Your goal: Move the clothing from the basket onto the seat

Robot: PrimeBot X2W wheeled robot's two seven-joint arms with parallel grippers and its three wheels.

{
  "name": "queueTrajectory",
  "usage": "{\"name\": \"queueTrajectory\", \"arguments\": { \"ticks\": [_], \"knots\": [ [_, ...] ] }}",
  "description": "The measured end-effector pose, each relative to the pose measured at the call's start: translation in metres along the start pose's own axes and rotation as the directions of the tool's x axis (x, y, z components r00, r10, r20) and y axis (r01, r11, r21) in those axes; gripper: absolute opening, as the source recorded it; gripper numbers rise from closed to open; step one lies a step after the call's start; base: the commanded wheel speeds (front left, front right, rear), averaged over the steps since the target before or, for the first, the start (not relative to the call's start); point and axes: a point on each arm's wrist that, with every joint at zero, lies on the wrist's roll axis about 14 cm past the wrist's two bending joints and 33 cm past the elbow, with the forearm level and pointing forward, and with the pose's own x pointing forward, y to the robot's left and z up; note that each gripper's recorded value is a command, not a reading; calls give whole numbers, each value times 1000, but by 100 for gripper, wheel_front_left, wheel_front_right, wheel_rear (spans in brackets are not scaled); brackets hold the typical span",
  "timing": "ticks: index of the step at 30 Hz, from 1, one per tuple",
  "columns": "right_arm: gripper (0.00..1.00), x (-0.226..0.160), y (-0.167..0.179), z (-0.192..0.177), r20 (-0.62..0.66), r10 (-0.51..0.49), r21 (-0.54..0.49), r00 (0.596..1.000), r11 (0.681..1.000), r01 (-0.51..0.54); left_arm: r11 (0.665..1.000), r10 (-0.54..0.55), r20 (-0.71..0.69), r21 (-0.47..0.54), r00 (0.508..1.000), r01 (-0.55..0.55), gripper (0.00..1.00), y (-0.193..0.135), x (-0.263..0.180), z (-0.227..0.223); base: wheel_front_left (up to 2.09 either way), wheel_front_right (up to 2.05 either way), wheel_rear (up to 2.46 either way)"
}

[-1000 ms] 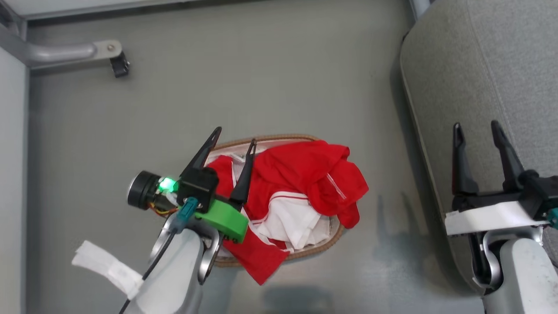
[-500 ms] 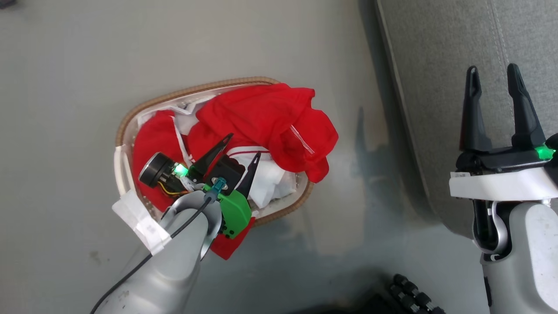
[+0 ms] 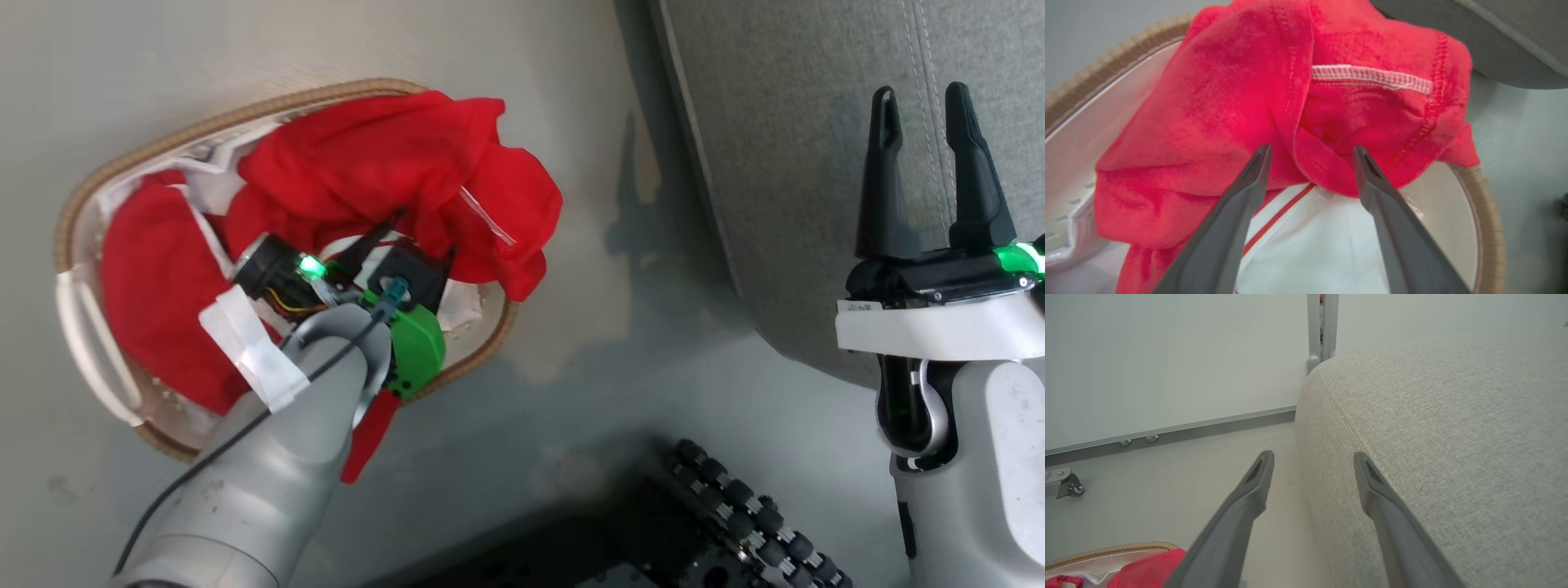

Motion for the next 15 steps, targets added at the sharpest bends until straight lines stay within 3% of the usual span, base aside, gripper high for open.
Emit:
{"name": "queueTrajectory", "arguments": {
  "ticks": [9, 10, 12, 13, 15],
  "knots": [
    [100, 0, -14, -16, -43, -34, -30, 999, 999, 32, 995, 18, -25, -98, 1000, -21, 100, 6, 28, -18, 0, 0, 0],
    [100, 0, -15, -18, -48, -36, -31, 998, 999, 34, 994, 21, -26, -111, 999, -24, 92, 7, 30, -19, 0, 0, 0],
    [100, -1, -16, -20, -54, -39, -32, 998, 999, 37, 991, 22, -22, -129, 1000, -25, 25, 6, 33, -19, 0, 0, 0],
    [100, -1, -16, -21, -56, -39, -32, 998, 999, 38, 991, 20, -22, -131, 1000, -23, 3, 6, 34, -19, 0, 0, 0],
    [100, 0, -16, -21, -55, -38, -30, 998, 999, 37, 992, 19, -22, -128, 1000, -22, 0, 5, 33, -18, 0, 0, 0]
  ]
}}
